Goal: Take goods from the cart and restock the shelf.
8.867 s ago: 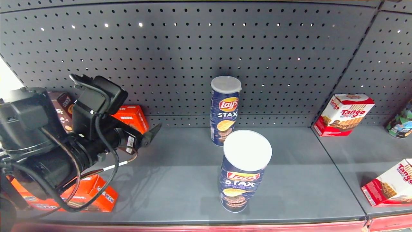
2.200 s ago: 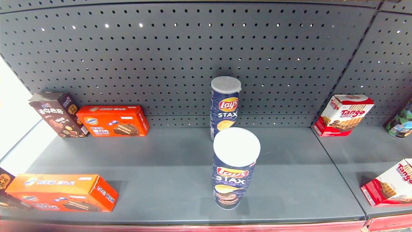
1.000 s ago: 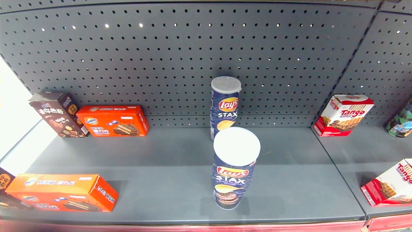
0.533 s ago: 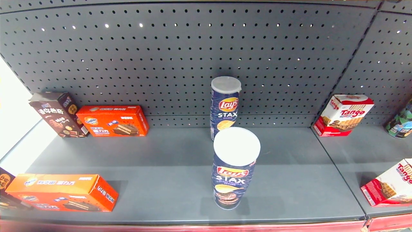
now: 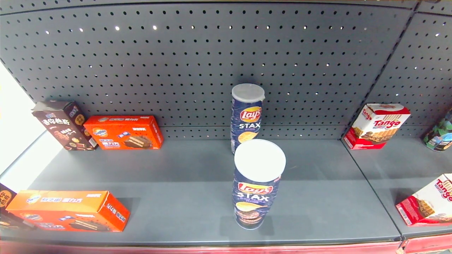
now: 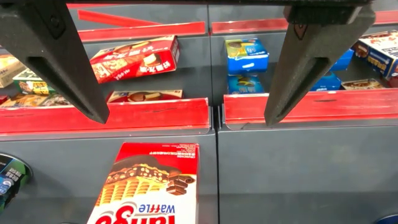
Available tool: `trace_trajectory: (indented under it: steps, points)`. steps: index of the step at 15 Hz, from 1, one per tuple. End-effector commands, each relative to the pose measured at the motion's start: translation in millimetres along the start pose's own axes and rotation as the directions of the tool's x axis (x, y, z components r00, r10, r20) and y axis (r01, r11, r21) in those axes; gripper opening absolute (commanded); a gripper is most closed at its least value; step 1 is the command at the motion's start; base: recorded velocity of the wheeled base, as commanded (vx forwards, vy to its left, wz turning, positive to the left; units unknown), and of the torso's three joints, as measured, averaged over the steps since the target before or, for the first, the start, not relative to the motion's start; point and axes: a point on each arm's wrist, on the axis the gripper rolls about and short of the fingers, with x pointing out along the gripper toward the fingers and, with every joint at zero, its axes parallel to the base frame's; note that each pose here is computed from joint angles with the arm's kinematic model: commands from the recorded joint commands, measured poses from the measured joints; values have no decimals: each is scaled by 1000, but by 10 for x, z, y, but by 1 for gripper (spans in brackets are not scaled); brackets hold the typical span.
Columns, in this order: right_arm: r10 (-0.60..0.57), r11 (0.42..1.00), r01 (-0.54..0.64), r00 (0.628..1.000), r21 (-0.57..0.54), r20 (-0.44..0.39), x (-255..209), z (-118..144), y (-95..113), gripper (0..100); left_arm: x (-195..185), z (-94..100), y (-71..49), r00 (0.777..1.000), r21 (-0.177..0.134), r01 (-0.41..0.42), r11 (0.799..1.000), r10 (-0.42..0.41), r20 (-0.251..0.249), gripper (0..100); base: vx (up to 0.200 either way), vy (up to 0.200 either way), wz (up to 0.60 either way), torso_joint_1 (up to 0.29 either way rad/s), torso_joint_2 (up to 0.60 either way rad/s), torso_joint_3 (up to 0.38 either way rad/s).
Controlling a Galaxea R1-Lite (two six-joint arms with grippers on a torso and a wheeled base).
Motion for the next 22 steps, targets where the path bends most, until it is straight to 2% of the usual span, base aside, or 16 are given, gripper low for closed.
trace_trajectory:
  steps: [1, 10, 11, 22]
  points:
    - [-1, 1000, 1, 1000, 0, 1, 0, 1, 0, 100, 0, 0, 0, 1000, 1, -1, 1000, 1, 1, 0, 0, 0, 0, 0, 0, 0]
    - [-1, 1000, 1, 1000, 0, 1, 0, 1, 0, 100, 0, 0, 0, 1000, -4, 2, 1000, -2, 1, 0, 0, 0, 0, 0, 0, 0]
    - [-1, 1000, 1, 1000, 0, 0, 0, 0, 0, 100, 0, 0, 1, 1000, -7, -2, 1000, 2, 1, 100, 0, 0, 0, 0, 0, 0]
    - [1, 1000, -1, 1000, 0, 0, 0, 0, 0, 100, 0, 0, 1, 1000, -18, -2, 1000, 2, 1, 100, 0, 0, 0, 0, 0, 0]
